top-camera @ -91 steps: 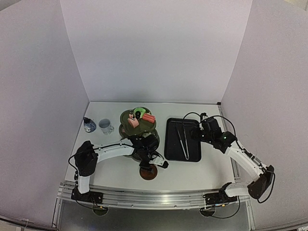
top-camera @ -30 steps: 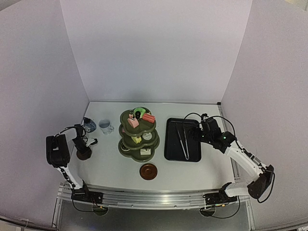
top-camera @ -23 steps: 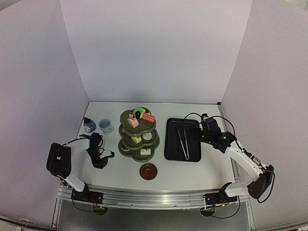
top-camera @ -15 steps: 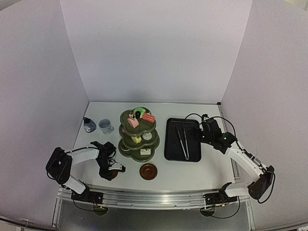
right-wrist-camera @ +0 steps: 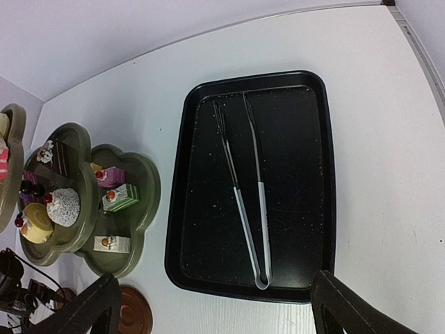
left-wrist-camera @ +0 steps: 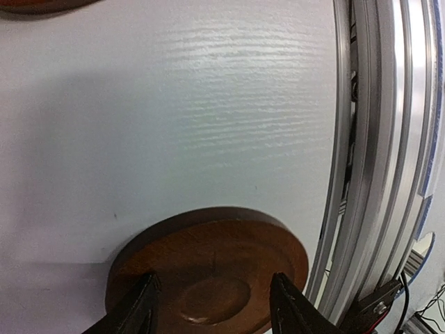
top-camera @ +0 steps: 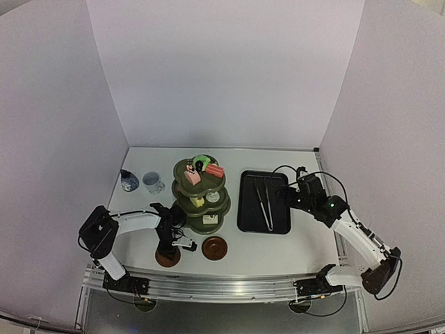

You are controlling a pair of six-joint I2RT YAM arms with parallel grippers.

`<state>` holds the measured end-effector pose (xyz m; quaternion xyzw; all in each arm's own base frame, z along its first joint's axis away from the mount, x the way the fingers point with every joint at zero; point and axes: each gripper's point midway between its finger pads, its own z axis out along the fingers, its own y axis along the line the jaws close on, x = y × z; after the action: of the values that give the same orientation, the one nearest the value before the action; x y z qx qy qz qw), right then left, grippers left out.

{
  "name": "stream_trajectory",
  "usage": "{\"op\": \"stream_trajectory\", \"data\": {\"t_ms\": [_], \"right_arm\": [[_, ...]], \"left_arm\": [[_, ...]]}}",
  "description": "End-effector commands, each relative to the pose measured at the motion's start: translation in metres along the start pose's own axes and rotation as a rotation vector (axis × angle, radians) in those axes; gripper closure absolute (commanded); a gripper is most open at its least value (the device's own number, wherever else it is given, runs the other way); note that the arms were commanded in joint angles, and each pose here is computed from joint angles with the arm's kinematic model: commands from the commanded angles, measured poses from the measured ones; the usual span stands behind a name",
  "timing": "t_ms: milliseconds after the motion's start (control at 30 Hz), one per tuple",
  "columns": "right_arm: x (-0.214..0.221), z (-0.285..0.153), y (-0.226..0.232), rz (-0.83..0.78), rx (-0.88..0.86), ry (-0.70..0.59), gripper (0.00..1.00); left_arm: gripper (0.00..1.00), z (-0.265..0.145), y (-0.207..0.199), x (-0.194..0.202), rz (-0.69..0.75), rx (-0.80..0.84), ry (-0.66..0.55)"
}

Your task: Serve the afternoon tea

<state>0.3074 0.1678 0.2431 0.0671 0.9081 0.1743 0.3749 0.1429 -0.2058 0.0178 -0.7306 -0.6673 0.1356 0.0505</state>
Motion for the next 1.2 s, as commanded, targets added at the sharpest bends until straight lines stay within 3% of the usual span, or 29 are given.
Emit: {"op": "stream_trajectory", "data": {"t_ms": [0, 367, 800, 1167], "right_arm": [[0.002, -0.007, -0.004, 0.012, 0.011, -0.007, 0.08], [0.001, -0.007, -0.003, 0.006, 0.012, -0.001, 0.07], [-0.002, -0.010, -0.001, 0.000, 0.009, -0.007, 0.07], [-0.003, -0.011, 0.000, -0.004, 0.007, -0.006, 0.06]], "left_arm": [[0.44, 0.003, 0.038, -0.028, 0.081, -0.132, -0.042], [0.46, 0.012, 0.073, 0.006, 0.093, -0.279, 0.099], [0.46, 0.008, 0.030, 0.056, 0.105, -0.231, 0.146], [0.45, -0.014, 0.042, 0.033, 0.057, -0.261, 0.066]]}}
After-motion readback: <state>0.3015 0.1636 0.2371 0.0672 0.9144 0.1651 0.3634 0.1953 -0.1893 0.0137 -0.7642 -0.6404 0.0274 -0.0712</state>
